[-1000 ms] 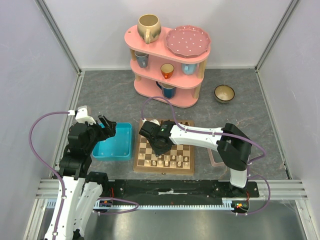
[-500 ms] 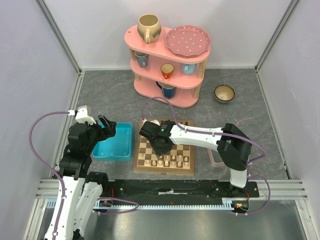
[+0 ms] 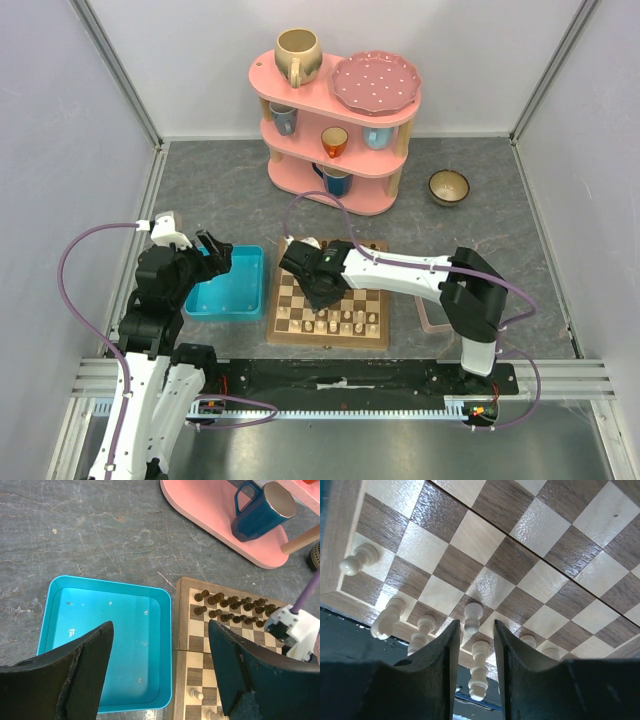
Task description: Set up the chess pieces on the board
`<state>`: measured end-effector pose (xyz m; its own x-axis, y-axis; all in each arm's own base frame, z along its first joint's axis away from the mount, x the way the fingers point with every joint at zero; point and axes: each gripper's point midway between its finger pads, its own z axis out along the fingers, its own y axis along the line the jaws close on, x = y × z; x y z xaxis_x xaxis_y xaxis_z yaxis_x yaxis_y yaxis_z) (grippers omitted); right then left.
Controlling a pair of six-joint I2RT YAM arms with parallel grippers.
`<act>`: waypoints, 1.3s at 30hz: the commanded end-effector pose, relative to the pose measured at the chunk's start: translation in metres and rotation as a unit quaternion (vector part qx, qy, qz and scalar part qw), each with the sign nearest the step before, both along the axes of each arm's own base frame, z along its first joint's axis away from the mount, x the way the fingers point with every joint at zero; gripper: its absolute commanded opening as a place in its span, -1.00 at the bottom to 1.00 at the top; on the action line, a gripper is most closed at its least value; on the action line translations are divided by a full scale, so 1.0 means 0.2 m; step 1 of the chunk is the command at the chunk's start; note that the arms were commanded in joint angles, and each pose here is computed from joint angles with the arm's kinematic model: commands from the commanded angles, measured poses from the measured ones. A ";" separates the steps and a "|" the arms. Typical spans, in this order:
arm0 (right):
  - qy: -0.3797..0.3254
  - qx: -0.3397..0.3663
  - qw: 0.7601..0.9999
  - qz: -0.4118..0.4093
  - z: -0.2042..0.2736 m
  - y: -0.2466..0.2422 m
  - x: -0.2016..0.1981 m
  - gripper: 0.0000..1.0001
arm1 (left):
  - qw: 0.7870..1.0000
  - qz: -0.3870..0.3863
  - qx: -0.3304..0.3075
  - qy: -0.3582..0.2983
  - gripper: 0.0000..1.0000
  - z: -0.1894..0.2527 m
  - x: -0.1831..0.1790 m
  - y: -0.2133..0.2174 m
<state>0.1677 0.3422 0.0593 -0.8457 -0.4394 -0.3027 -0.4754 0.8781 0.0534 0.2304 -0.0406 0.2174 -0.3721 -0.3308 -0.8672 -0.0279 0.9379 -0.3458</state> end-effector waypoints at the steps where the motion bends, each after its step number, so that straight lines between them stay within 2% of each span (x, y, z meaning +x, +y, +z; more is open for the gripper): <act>1: -0.048 0.071 0.996 -0.020 0.24 0.09 0.10 -0.19 | 1.000 -0.010 0.006 -0.028 0.65 0.05 0.03 -0.01; 6: -0.075 0.111 0.990 -0.045 0.38 0.08 0.16 -0.17 | 1.000 -0.010 0.006 -0.028 0.65 0.05 0.03 -0.01; 9: -0.098 0.116 0.984 -0.094 0.44 -0.04 0.25 -0.18 | 1.000 -0.012 0.006 -0.026 0.65 0.05 0.03 -0.01; 11: -0.109 0.119 0.978 -0.131 0.46 -0.17 0.28 -0.18 | 1.000 -0.012 0.005 -0.025 0.65 0.04 0.03 -0.01; 12: -0.117 0.119 0.970 -0.178 0.47 -0.28 0.35 -0.18 | 1.000 -0.011 0.005 -0.026 0.65 0.05 0.03 -0.01; 15: -0.127 0.100 0.950 -0.267 0.40 -0.63 0.40 -0.19 | 1.000 -0.012 0.006 -0.025 0.65 0.05 0.03 -0.01; 17: -0.144 0.111 0.934 -0.307 0.45 -0.80 0.42 -0.20 | 1.000 -0.012 0.006 -0.025 0.65 0.04 0.03 -0.01; 18: -0.141 0.093 0.925 -0.340 0.39 -0.94 0.43 -0.20 | 1.000 -0.012 0.006 -0.025 0.65 0.05 0.03 -0.01; 21: -0.121 0.081 0.914 -0.380 0.31 -1.15 0.42 -0.21 | 1.000 -0.013 0.005 -0.025 0.65 0.05 0.03 -0.01; 30: -0.070 0.054 0.906 -0.414 0.09 -1.38 0.42 -0.25 | 1.000 -0.014 0.005 -0.025 0.65 0.04 0.03 -0.02; 39: -0.055 0.057 0.904 -0.420 0.01 -1.43 0.45 -0.29 | 1.000 -0.013 0.005 -0.027 0.65 0.05 0.03 -0.01</act>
